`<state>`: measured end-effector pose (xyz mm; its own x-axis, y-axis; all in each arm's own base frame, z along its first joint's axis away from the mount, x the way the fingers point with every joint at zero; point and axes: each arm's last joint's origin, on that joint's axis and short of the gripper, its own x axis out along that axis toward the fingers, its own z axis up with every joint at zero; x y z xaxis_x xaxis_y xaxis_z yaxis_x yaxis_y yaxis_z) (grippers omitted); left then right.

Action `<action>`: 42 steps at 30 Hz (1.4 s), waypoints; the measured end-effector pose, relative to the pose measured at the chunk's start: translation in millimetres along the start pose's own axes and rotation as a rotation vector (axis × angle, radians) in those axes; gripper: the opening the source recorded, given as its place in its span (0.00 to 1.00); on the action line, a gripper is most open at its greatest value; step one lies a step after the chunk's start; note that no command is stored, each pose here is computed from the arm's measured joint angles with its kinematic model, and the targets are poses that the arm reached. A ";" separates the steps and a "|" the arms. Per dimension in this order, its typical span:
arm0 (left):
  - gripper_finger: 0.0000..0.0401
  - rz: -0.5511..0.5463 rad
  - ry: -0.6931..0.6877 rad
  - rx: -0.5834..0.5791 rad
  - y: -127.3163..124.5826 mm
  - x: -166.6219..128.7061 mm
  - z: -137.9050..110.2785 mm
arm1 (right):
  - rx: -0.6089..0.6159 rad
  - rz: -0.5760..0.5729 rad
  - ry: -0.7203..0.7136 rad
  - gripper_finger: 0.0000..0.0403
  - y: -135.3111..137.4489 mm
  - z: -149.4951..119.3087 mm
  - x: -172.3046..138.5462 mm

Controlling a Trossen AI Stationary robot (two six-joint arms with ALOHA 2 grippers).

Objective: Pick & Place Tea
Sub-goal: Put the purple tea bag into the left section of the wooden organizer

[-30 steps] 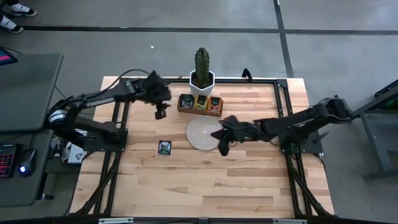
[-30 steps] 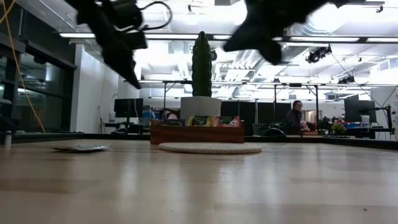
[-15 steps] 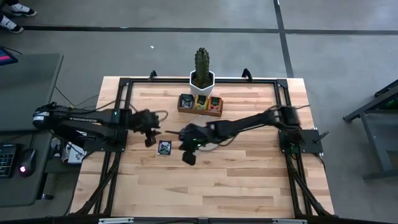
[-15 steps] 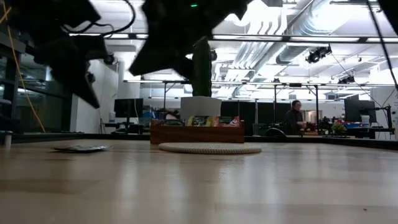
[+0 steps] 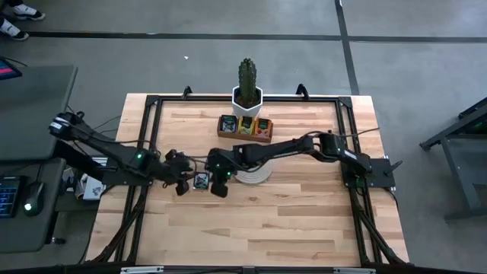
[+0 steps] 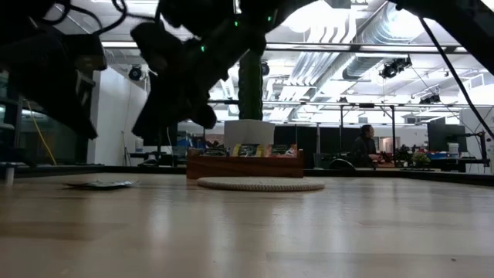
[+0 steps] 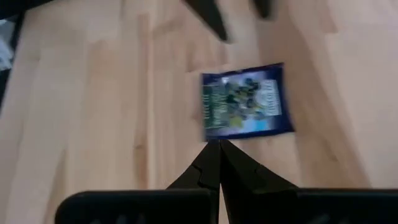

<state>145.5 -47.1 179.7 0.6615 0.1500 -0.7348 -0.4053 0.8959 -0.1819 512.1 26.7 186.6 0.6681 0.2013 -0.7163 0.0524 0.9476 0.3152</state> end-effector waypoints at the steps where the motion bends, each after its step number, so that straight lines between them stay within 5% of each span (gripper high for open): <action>1: 0.33 0.009 0.005 -0.014 -0.9 -1.0 -2.8 | 0.006 0.000 -0.003 0.00 -4.6 0.3 0.6; 28: 0.33 0.015 0.182 -0.118 -29.3 -10.0 -58.4 | -0.078 0.111 -0.122 0.00 -38.8 -3.3 35.5; 42: 0.33 -0.003 0.157 -0.178 -33.7 -14.5 -64.7 | -0.057 0.108 -0.116 0.00 -62.0 -14.1 55.9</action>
<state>108.8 -106.5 154.3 0.5626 0.0680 -0.8239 -0.5170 0.8066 -0.2865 535.7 -17.3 118.3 0.7489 0.2760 -0.6025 -0.0644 0.9351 0.3484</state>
